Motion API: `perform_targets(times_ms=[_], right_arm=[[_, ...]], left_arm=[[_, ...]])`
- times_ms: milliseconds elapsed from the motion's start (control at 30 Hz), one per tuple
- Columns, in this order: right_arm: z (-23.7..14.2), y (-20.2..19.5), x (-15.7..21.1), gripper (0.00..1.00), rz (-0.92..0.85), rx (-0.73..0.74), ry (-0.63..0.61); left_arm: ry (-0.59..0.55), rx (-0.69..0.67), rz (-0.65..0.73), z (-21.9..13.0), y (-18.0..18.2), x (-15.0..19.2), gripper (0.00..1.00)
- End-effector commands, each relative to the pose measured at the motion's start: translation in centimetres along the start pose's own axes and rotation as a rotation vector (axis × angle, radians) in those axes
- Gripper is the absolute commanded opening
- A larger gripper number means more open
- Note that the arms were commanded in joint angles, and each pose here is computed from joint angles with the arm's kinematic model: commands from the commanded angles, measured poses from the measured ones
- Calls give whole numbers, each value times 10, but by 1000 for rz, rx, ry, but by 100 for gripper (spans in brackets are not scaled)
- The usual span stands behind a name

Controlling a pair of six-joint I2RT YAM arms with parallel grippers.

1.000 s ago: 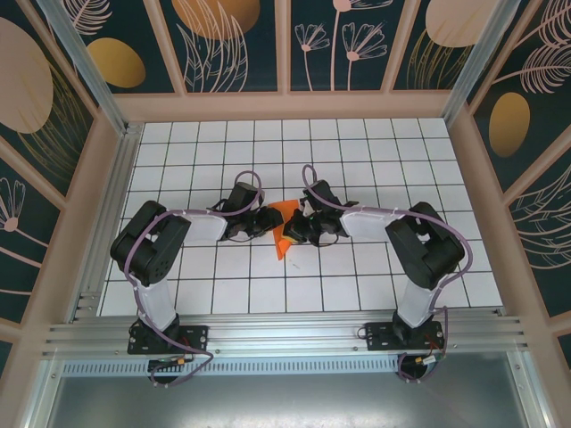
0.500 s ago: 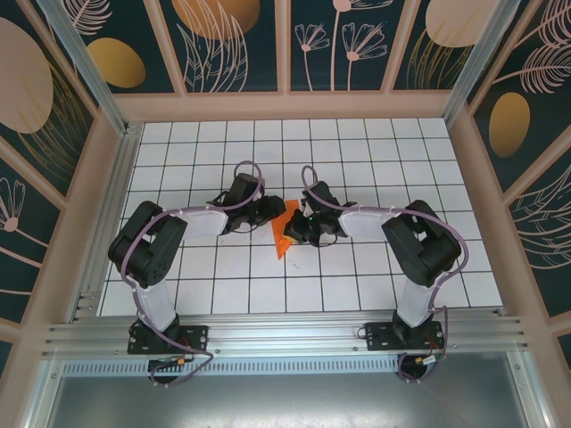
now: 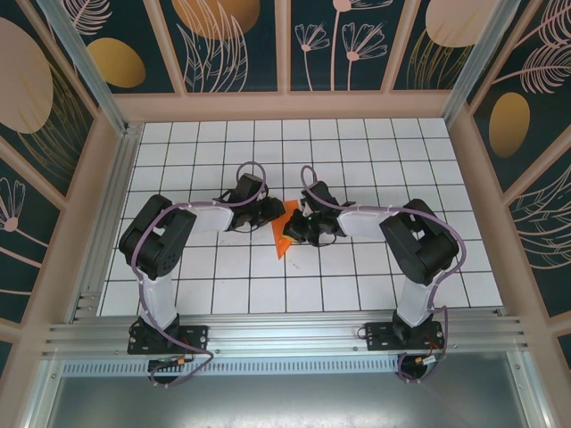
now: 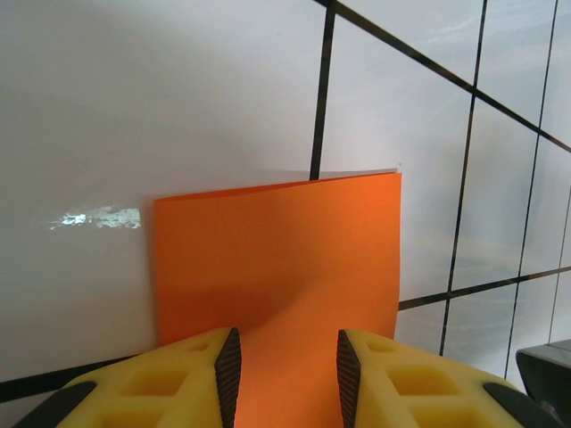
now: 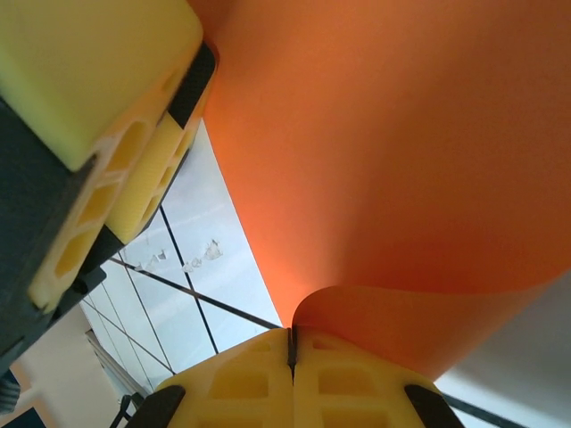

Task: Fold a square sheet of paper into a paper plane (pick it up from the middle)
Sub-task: Third fold the triangle at the center of the table.

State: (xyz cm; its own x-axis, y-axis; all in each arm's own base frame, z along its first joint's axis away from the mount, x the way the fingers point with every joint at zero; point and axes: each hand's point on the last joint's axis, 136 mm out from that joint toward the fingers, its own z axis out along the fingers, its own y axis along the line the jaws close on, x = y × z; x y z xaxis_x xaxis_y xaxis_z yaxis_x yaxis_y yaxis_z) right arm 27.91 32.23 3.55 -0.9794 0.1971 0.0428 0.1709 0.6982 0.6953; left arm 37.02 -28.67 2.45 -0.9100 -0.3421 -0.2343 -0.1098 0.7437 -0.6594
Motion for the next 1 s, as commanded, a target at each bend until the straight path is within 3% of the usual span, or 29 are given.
perform_targets(times_ms=[0,967], right_arm=[[6,10,-3,2,-14,-28,4],[17,8,-3,4,-40,-22,32]], left_arm=[[28,-34,14,3,8,6,37],[47,-23,13,4,8,11,36]])
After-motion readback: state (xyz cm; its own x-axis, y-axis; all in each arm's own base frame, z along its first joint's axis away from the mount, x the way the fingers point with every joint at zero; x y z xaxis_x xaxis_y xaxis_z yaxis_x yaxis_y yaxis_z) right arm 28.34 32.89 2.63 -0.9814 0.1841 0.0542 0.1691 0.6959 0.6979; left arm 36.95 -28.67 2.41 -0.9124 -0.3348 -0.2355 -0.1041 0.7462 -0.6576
